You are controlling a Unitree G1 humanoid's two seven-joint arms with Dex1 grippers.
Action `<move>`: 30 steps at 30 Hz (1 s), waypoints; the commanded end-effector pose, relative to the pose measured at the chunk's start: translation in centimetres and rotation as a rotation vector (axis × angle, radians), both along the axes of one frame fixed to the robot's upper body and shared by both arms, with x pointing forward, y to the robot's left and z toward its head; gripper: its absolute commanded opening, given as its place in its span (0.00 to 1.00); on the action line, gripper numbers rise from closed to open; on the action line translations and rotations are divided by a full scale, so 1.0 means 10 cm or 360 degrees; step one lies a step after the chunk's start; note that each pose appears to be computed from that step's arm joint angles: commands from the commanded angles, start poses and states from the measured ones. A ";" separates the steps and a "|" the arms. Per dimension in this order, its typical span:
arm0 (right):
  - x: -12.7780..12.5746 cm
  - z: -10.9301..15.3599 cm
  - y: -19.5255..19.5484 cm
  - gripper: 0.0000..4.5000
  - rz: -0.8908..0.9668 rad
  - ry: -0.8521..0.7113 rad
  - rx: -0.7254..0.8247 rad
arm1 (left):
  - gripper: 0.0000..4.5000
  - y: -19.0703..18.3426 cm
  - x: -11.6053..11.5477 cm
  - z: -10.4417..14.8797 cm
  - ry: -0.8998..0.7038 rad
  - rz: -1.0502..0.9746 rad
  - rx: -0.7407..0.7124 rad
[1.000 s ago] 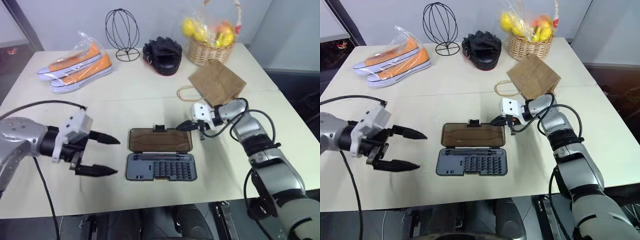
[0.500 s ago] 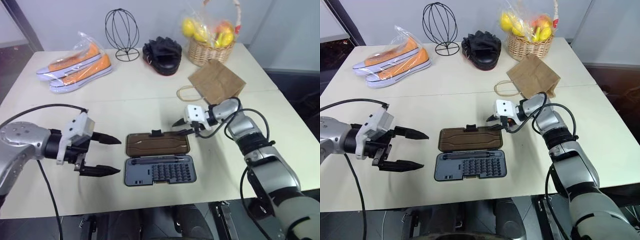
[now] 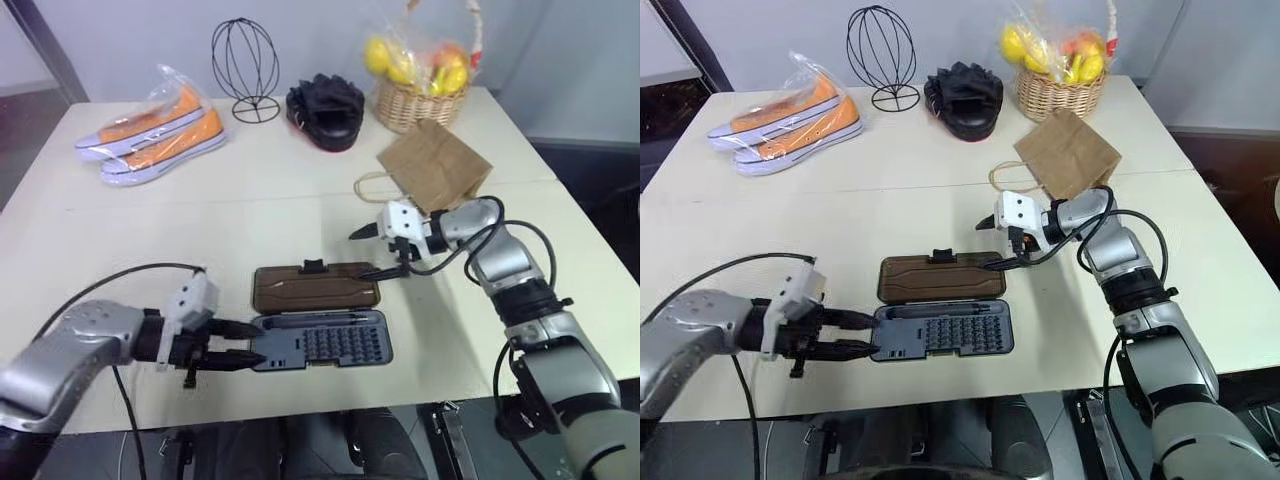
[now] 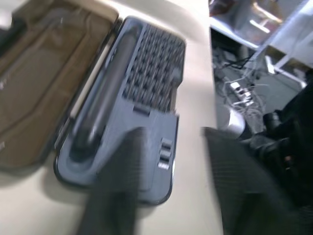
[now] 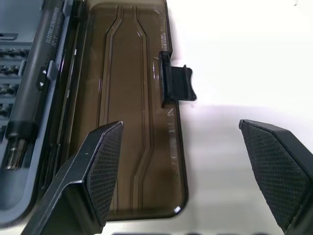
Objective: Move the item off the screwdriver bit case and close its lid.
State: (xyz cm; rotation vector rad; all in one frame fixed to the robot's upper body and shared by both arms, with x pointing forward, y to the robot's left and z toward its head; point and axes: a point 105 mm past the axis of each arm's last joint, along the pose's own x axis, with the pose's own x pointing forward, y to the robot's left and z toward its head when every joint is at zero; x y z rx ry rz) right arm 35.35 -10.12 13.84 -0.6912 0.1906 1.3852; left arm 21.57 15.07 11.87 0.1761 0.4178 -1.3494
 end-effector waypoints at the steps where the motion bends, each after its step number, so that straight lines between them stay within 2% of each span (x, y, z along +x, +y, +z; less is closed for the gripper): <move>1: 0.02 0.07 0.05 0.88 0.0007 -0.0049 0.0010 | 0.00 -0.07 0.02 -0.06 -0.0061 -0.0018 0.0013; 5: 0.05 0.03 0.07 0.88 -0.0001 -0.0027 -0.0013 | 0.00 -0.15 0.11 -0.17 -0.0090 0.0009 0.0046; 20: 0.24 -0.14 0.00 0.88 -0.0077 -0.0033 -0.0159 | 0.00 -0.15 0.08 -0.40 -0.0078 0.0002 0.0131; 23: 0.24 -0.17 -0.01 0.70 -0.0069 -0.0016 -0.0168 | 0.00 -0.14 0.08 -0.40 -0.0079 0.0015 0.0126; 29: 0.19 -0.22 -0.03 0.04 -0.0029 -0.0001 -0.0190 | 0.00 -0.14 0.07 -0.40 -0.0072 0.0016 0.0122; 30: 0.19 -0.23 -0.03 0.02 -0.0023 -0.0001 -0.0199 | 0.00 -0.14 0.07 -0.40 -0.0070 0.0016 0.0122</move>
